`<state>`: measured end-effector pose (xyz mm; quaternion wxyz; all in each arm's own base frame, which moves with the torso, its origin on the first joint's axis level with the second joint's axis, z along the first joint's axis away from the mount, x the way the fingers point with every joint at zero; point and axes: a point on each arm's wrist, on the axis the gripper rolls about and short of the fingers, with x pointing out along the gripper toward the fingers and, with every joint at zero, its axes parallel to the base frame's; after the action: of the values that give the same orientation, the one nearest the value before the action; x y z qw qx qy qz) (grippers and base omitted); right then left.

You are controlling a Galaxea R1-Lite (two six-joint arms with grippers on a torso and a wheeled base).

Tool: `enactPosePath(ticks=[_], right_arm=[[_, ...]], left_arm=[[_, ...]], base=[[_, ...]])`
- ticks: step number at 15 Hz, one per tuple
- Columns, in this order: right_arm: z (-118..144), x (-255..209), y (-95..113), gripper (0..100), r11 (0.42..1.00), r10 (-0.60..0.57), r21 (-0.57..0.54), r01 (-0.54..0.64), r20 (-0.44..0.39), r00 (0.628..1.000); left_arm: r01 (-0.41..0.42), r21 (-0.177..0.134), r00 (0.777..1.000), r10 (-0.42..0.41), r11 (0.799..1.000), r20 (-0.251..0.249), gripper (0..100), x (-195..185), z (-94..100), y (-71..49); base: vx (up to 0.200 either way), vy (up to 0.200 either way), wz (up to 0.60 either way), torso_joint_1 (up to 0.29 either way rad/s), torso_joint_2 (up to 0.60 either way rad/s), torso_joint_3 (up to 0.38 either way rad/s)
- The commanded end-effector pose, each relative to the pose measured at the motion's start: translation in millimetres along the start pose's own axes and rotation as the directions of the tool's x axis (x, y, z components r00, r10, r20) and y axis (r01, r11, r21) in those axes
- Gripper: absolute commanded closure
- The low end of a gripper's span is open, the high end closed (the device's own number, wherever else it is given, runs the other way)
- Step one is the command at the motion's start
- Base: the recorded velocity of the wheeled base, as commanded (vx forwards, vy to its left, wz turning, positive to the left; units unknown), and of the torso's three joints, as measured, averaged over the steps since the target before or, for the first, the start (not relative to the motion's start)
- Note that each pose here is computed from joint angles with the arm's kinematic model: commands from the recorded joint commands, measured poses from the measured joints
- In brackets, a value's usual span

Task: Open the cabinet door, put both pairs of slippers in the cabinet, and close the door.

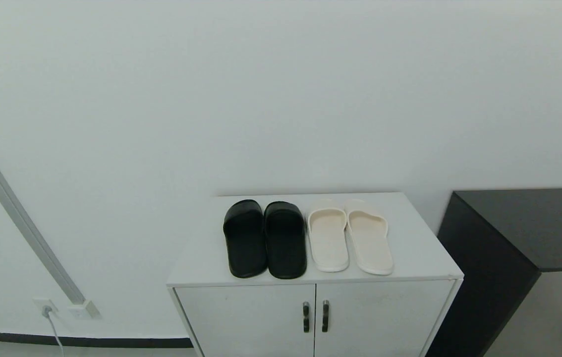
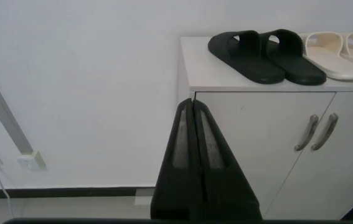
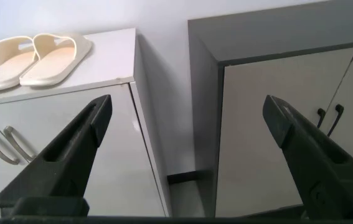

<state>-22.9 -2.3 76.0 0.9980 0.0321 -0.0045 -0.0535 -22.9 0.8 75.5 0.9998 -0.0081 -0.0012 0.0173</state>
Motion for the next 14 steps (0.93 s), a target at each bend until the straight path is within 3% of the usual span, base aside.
enactPosePath(ticks=[1, 6, 7, 8, 10, 14], right_arm=[[0, 0, 0, 0, 1.0, 0.0, 0.008, 0.0, 0.001, 1.0], [1, 0, 0, 0, 1.0, 0.002, 0.002, -0.002, 0.005, 1.0], [22, -4, 1, 0, 1.0, 0.007, 0.026, -0.01, 0.102, 0.995], [78, -10, 3, 0, 0.994, 0.034, 0.093, -0.052, 0.185, 0.982], [70, 9, 7, 0, 0.993, 0.114, 0.02, -0.113, -0.044, 0.993], [70, 55, 19, 0, 0.948, 0.317, 0.065, -0.312, -0.311, 0.896]], left_arm=[[0.001, -0.001, 1.0, -0.001, 1.0, -0.001, 100, 0, 0.1, 0.0], [-0.001, 0.002, 1.0, 0.001, 1.0, -0.001, 100, 0, 0.1, 0.0], [0.001, 0.002, 1.0, -0.001, 1.0, -0.001, 100, 0, 0.1, 0.0], [0.001, 0.002, 1.0, -0.001, 1.0, -0.002, 100, 0, -0.1, 0.0], [0.001, 0.002, 1.0, -0.001, 1.0, -0.001, 100, 0, 0.1, 0.0], [0.001, 0.002, 1.0, -0.001, 1.0, -0.002, 100, 0, -0.1, 0.0]], base=[[0.0, 0.0, 0.0, 0.0, 0.0, 0.0], [0.0, 0.0, 0.0, 0.0, 0.0, 0.0], [0.0, 0.0, 0.0, 0.0, 0.0, 0.0], [0.0, 0.0, 0.0, 0.0, 0.0, 0.0], [0.0, 0.0, 0.0, 0.0, 0.0, 0.0], [0.0, 0.0, 0.0, 0.0, 0.0, 0.0]])
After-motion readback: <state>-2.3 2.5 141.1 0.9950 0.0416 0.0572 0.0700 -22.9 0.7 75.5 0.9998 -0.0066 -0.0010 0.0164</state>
